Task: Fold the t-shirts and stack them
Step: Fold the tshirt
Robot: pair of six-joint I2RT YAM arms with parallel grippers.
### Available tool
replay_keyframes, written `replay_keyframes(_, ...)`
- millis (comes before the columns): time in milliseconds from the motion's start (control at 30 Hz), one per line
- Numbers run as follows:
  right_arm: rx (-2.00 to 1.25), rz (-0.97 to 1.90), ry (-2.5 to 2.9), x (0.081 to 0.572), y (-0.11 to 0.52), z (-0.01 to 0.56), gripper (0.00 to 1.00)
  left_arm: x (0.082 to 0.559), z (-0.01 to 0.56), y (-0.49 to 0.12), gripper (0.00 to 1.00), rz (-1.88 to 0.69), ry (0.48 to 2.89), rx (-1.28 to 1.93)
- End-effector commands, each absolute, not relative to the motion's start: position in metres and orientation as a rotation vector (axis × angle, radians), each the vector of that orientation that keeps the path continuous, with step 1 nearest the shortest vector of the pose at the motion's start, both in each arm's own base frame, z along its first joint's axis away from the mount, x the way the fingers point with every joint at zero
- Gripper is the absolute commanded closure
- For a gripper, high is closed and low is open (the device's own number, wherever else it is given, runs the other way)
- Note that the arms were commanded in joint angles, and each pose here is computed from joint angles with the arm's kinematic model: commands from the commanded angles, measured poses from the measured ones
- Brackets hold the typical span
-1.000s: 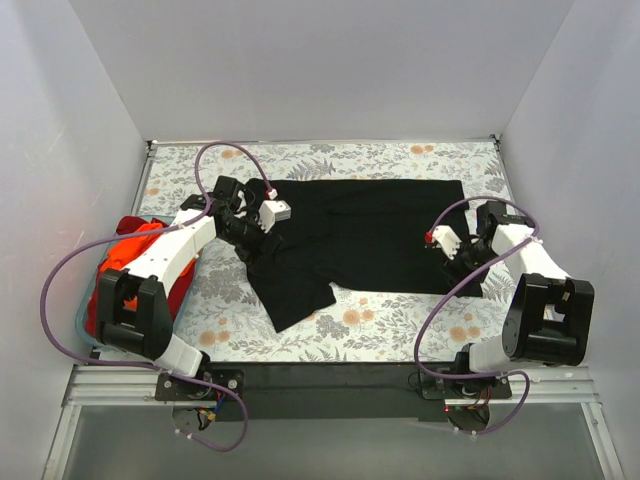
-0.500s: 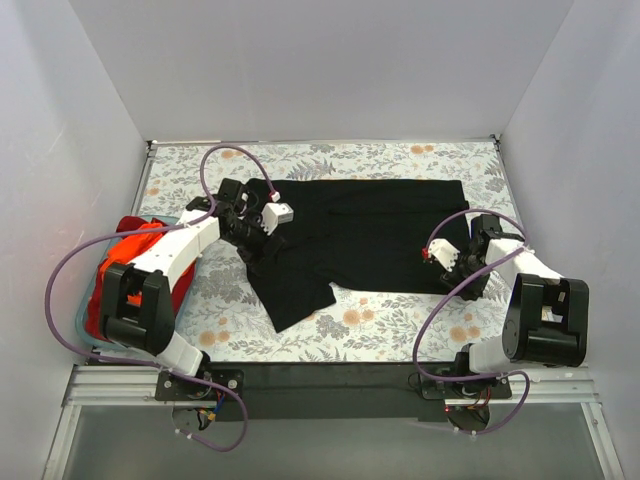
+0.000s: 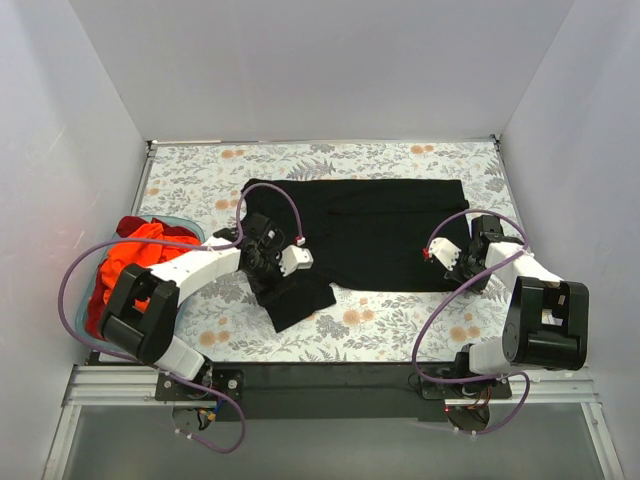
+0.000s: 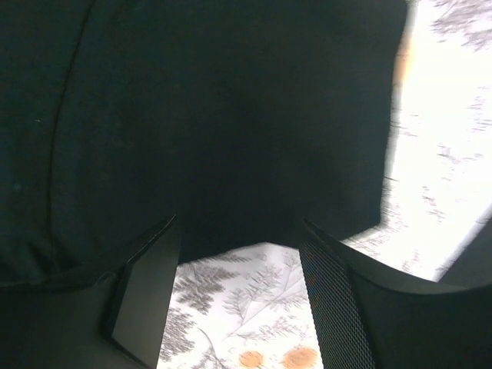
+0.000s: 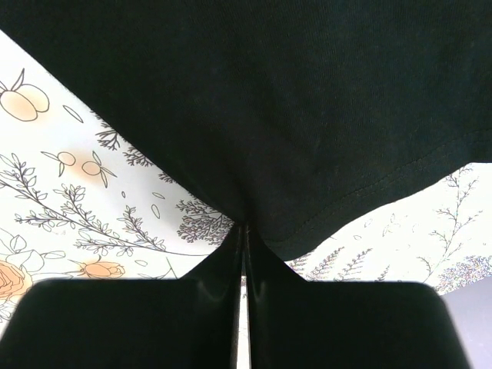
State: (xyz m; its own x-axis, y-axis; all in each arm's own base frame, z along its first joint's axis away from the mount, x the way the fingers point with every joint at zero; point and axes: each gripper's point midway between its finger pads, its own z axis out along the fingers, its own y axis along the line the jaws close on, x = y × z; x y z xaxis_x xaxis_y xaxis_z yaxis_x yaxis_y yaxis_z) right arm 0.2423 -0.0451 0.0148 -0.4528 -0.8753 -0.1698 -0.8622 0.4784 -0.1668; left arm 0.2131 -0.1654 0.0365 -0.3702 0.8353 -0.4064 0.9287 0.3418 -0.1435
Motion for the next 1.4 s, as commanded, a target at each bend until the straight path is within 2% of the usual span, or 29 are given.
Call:
replay_keyframes(0,-1.498,-0.053,2.464,0.246,-0.04,0.011,0.99,0.23,0.027,-0.161,0.4,-0.308,2.243,1.63)
replay_keyframes(133,-1.504,-0.046,2.461,0.245,-0.039,0.012,0.99,0.229,0.005,-0.151,0.42,-0.194,2.246,1.676)
replay_keyframes(267,-1.505,-0.045,2.455,0.247,-0.039,0.013,0.99,0.215,-0.009,-0.144,0.65,-0.192,2.278,1.734)
replay_keyframes(300,-1.507,-0.038,2.459,0.246,-0.038,0.014,0.99,0.211,-0.011,-0.144,0.78,-0.198,2.282,1.749)
replay_keyframes(400,-1.51,-0.023,2.453,0.245,-0.036,0.017,0.99,0.2,-0.003,-0.146,1.0,-0.263,2.303,1.749)
replay_keyframes(833,-1.553,-0.086,2.354,0.209,-0.039,0.063,0.99,0.181,0.097,-0.147,1.0,-0.353,2.306,1.605)
replay_keyframes(1000,-1.504,-0.085,2.339,0.24,-0.046,0.082,0.99,0.221,0.126,-0.136,1.0,-0.356,2.298,1.456)
replay_keyframes(1367,-1.466,-0.046,2.297,0.323,-0.048,0.11,0.99,0.305,0.143,-0.139,1.0,-0.326,2.28,1.35)
